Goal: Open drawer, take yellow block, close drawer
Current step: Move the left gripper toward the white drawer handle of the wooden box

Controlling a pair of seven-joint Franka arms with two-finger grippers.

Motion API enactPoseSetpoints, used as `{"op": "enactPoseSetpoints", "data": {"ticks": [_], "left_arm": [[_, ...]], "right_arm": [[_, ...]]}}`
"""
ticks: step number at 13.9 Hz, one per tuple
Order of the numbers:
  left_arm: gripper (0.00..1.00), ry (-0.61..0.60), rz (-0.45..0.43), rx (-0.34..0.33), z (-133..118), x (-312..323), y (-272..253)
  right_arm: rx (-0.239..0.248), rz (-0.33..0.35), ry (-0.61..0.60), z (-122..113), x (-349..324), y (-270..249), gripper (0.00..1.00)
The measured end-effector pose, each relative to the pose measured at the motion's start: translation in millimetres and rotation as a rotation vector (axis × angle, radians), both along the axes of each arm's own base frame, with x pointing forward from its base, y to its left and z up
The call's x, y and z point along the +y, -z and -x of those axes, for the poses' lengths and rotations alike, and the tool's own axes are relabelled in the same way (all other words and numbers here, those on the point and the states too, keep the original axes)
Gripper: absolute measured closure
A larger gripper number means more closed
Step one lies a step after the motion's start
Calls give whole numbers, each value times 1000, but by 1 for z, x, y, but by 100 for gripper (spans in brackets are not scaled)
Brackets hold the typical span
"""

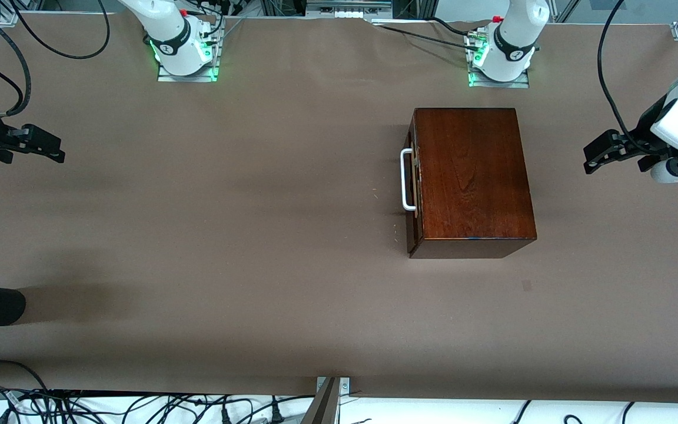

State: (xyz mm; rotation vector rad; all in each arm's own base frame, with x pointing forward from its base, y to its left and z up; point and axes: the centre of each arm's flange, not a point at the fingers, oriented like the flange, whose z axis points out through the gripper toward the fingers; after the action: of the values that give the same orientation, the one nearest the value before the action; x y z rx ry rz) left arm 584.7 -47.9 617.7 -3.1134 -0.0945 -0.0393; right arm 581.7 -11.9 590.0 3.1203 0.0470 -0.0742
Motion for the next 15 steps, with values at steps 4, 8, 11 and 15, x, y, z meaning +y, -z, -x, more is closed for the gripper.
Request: {"op": "enactPoseSetpoints", "data": {"ticks": [4, 8, 11, 15], "left_arm": [[0, -15, 3, -40, -5, 9, -3], [0, -22, 3, -46, -6, 13, -4], [0, -22, 4, -46, -6, 13, -4], [0, -14, 4, -45, -6, 8, -3]], "right_arm": [[0, 0, 0, 0, 0, 0, 0], [0, 0, 0, 0, 0, 0, 0], [0, 0, 0, 0, 0, 0, 0], [0, 0, 0, 0, 0, 0, 0]]}}
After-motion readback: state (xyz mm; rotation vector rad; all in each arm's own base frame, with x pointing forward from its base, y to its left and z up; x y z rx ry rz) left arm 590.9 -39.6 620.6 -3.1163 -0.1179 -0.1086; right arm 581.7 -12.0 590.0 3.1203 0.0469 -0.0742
